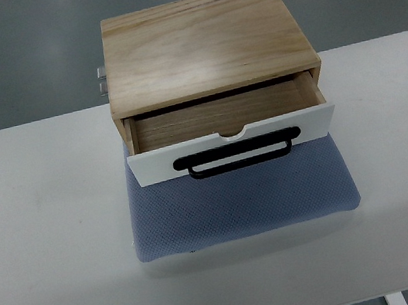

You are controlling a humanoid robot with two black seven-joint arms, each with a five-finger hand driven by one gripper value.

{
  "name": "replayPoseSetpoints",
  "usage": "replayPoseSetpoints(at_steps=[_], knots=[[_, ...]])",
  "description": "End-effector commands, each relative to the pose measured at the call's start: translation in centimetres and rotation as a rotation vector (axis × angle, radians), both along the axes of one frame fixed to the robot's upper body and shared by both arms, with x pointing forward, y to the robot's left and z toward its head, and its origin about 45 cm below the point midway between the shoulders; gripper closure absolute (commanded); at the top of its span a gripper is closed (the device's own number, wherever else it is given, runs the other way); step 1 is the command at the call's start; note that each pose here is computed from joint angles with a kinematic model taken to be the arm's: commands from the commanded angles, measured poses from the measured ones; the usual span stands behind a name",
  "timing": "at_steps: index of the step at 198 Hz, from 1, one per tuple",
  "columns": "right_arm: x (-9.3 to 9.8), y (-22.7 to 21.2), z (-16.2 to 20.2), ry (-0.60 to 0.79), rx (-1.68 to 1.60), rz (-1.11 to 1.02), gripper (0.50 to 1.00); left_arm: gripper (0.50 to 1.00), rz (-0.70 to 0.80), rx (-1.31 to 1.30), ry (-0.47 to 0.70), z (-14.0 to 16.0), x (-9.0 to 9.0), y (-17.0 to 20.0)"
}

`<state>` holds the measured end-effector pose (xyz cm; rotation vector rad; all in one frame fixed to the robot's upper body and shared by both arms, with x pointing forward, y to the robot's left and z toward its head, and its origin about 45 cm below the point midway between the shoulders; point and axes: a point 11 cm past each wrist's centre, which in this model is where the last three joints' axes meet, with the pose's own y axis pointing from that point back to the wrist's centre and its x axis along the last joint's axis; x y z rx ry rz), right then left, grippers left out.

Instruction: Open wood drawer with right hand

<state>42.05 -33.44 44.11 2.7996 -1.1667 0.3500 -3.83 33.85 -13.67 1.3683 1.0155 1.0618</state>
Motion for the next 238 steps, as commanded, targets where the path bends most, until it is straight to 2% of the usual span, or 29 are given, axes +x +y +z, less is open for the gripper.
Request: replayPoseSetpoints(at_steps=[1, 25, 36, 53, 78, 110, 165, 238], knots=[[1.6, -1.3, -1.9, 0.049, 0.19, -0.065, 0.558, 0.5, 0.0, 0.0, 0.0, 0.0, 0.0, 0.0], [4.2, -4.2, -4.5, 0.076, 0.436, -0.253, 0.558, 0.5, 0.0, 0.0, 0.0, 0.0, 0.0, 0.0], [4.7, -6.0, -6.0, 0.088, 0.513, -0.337, 0.558, 0.5, 0.0, 0.0, 0.0, 0.0, 0.0, 0.0], [4.9, -8.0, -9.3, 0.127, 0.598, -0.43, 0.558, 0.5, 0.0, 0.0, -0.001, 0.0, 0.0, 0.0], [5.0, -7.3, -14.8, 0.222, 0.687, -0.511, 0.558, 0.5, 0.0, 0.0, -0.001, 0.0, 0.0, 0.0], [4.5, -6.4, -19.5, 0.319, 0.71, -0.601, 0.558, 0.5, 0.0, 0.0, 0.0, 0.0, 0.0, 0.0], [3.9, -4.6, -22.4, 0.381, 0.711, -0.594, 0.556, 0.5, 0.0, 0.0, 0.0, 0.0, 0.0, 0.0], [3.8, -3.2, -23.0, 0.401, 0.709, -0.561, 0.556, 0.5, 0.0, 0.0, 0.0, 0.0, 0.0, 0.0]])
